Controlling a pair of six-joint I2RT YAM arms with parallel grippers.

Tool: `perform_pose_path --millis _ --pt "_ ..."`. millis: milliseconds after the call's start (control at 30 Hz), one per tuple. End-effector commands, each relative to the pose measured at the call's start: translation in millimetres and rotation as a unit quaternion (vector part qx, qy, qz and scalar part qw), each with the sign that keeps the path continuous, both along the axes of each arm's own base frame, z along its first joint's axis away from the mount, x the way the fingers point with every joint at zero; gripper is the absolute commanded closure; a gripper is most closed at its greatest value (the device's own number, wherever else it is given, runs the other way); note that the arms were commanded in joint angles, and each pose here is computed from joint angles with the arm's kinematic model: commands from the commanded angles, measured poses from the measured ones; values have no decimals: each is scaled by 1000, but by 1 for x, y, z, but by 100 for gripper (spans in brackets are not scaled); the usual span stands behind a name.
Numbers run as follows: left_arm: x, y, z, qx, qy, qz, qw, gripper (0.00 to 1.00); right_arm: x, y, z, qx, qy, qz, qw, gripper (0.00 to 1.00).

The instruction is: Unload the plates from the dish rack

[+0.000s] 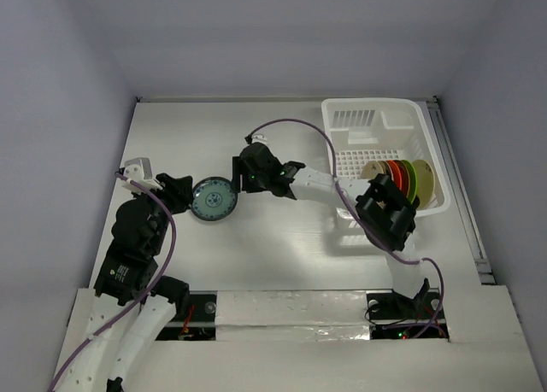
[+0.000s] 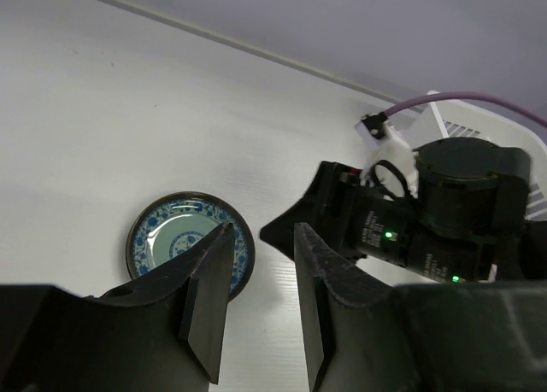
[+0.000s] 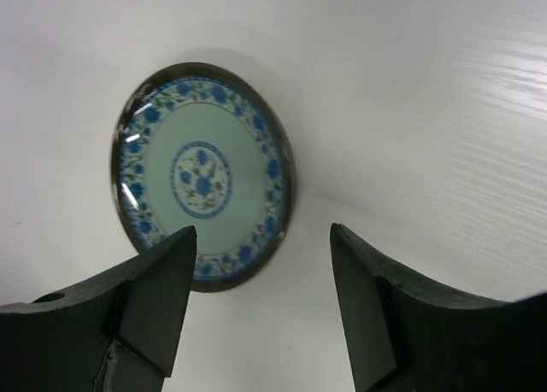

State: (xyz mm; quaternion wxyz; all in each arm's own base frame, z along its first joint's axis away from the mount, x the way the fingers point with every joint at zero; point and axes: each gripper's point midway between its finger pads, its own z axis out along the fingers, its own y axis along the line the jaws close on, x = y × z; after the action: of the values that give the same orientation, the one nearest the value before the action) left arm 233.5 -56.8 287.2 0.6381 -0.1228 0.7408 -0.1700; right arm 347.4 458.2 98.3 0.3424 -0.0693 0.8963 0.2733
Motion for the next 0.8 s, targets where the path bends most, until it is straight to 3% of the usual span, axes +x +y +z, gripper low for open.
perform_pose_path --millis 0,33,67,100,133,167,333,433,467,567,600,667,767 --pt "3 -1 7 -6 -17 0 1000 69 5 -39 74 -33 -86 -35 995 34" --pt "3 -1 7 -6 -17 -1 1000 69 5 -49 82 -41 -98 -46 993 42" --pt "3 -1 7 -6 -18 -1 1000 69 1 -66 80 -62 -102 -55 991 69" --pt "2 -1 7 -7 -18 -1 1000 69 1 -88 111 -66 -135 -81 985 85" --pt "2 -1 7 -7 -18 -1 1000 68 2 -107 121 -75 -146 -102 981 97" --pt "2 -1 8 -6 -19 -2 1000 69 -4 -124 125 -92 -149 -113 978 100" --pt "1 -3 8 -7 -21 -8 1000 69 -17 -258 155 -148 -170 -231 947 100" --pt "0 -3 10 -8 -25 -9 1000 69 -29 -337 144 -208 -142 -305 919 100" --pt "-1 -3 10 -9 -26 -10 1000 69 -33 -368 149 -216 -137 -337 906 92" --pt "-1 -4 12 -10 -28 -13 999 69 -39 -397 137 -244 -109 -342 901 77" --pt "-1 -4 11 -10 -27 -12 1000 69 -37 -404 131 -255 -97 -341 899 68" --pt "-1 -3 11 -9 -28 -12 1000 69 -35 -411 124 -270 -83 -343 896 61" --pt "-2 -3 12 -11 -30 -10 999 69 -30 -421 114 -284 -61 -342 894 61"
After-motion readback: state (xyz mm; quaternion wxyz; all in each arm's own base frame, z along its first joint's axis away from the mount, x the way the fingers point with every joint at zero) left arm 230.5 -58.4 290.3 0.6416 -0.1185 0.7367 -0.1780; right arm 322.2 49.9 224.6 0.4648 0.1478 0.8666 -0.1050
